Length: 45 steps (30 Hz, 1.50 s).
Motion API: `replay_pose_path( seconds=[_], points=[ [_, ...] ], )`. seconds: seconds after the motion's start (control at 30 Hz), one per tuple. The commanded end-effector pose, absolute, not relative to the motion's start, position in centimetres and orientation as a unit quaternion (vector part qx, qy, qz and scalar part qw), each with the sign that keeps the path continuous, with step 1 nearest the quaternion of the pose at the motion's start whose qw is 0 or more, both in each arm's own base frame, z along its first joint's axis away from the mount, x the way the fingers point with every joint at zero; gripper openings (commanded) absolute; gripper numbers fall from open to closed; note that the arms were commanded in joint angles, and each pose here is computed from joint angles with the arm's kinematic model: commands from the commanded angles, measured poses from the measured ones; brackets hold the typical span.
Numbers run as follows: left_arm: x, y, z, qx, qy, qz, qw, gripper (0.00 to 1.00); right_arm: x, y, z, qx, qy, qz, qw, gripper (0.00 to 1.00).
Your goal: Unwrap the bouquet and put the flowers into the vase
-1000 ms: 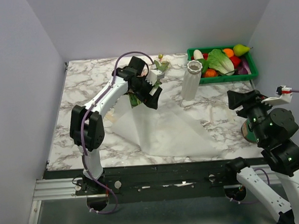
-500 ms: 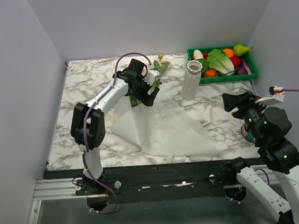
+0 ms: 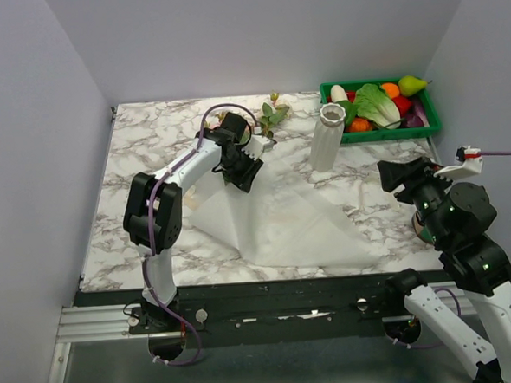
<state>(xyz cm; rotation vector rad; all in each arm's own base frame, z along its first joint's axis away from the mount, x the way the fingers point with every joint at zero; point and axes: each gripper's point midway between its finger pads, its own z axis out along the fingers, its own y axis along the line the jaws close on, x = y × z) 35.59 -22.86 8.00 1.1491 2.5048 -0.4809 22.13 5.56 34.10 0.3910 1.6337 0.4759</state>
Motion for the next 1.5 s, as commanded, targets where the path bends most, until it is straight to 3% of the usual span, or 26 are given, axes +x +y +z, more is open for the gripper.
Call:
replay_pose_path(
  seconds=[0.0,0.07,0.1,0.2,0.5,0.77,0.97,1.23,1.47],
  points=[
    [34.5,-22.6,9.0,0.408,0.879,-0.190,0.160,0.33,22.5,6.3,33.4,0.164,0.722,0.219,0.635,0.67],
    [34.0,-22.7,9.7,0.408,0.878,-0.197,0.157,0.23,22.7,6.4,33.2,0.164,0.724,0.219,0.633,0.67],
    [33.9,-22.8,10.0,0.407,0.877,-0.203,0.156,0.14,22.7,6.4,33.1,0.164,0.724,0.220,0.633,0.67],
    [33.5,-23.1,11.2,0.407,0.874,-0.213,0.160,0.01,22.7,6.6,32.7,0.162,0.727,0.221,0.630,0.67],
    [29.2,-24.7,17.6,0.441,0.832,-0.283,0.181,0.00,22.8,6.6,32.3,0.156,0.729,0.217,0.630,0.67],
    [19.4,-25.2,22.7,0.531,0.753,-0.346,0.175,0.01,23.0,6.6,32.9,0.149,0.728,0.212,0.635,0.67],
    [11.4,-24.1,24.1,0.594,0.692,-0.385,0.138,0.25,23.3,6.7,32.9,0.142,0.729,0.208,0.636,0.67],
    [5.7,-20.0,20.9,0.659,0.662,-0.354,0.050,0.74,23.7,7.0,32.1,0.131,0.739,0.201,0.629,0.67],
    [3.6,-18.1,22.4,0.689,0.634,-0.343,0.076,0.95,24.4,7.5,31.0,0.128,0.751,0.202,0.616,0.67]
  ],
)
